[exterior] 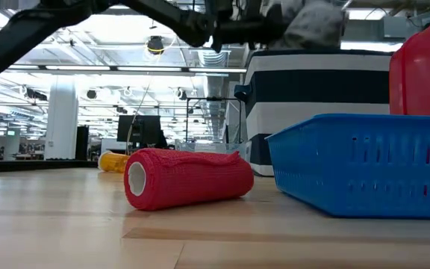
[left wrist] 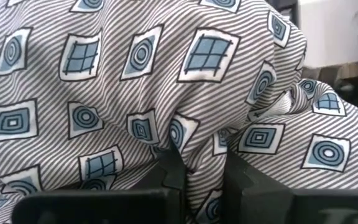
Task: Pick & Place Medicine items
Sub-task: Put the gray patient gown into the blue laundry organizer, then put the top orange pill bottle into the blue bin
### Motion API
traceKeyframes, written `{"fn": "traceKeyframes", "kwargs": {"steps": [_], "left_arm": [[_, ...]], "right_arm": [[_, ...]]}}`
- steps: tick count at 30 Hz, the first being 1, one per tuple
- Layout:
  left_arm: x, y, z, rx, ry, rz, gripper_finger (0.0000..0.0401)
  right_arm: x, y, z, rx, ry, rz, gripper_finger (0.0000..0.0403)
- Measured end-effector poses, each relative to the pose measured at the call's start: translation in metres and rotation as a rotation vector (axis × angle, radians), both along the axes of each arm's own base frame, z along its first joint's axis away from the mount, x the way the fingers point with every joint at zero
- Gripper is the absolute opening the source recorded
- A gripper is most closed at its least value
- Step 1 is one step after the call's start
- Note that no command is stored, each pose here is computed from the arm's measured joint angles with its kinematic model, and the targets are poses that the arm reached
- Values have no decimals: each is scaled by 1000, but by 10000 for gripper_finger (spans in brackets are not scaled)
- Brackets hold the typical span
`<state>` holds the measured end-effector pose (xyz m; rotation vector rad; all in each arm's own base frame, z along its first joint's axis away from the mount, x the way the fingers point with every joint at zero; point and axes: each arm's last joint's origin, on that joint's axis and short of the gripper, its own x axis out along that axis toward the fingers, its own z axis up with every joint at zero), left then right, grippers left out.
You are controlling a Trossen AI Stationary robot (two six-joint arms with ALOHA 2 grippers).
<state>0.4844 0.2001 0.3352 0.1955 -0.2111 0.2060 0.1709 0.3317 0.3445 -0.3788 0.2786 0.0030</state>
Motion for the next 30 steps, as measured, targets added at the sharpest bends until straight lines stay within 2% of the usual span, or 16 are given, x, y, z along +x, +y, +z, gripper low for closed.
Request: {"fn": "traceKeyframes", "kwargs": {"steps": [3,8,13,17,20,23,26,30], "left_arm": [[1,6,-9,-21,46,10,58],[-1,4,-3,-19,37,5,145],[-4,-5,6,-26,71,-30,231],[-14,-15,24,23,137,-29,272],[-30,-33,46,96,242,-40,281],[-56,-58,73,150,363,-71,279],[-89,-90,89,186,591,-25,267],[-136,-133,89,184,972,87,249]], "right_arm": [[9,-4,1,10,-5,-26,0],[12,-8,12,64,-14,-24,12],[4,-3,31,109,-20,30,68],[-4,0,36,114,-23,55,111],[-9,2,38,101,-38,51,135],[-15,4,38,93,-48,51,154],[-22,7,38,90,-48,68,171],[-29,9,39,87,-61,66,195]]}}
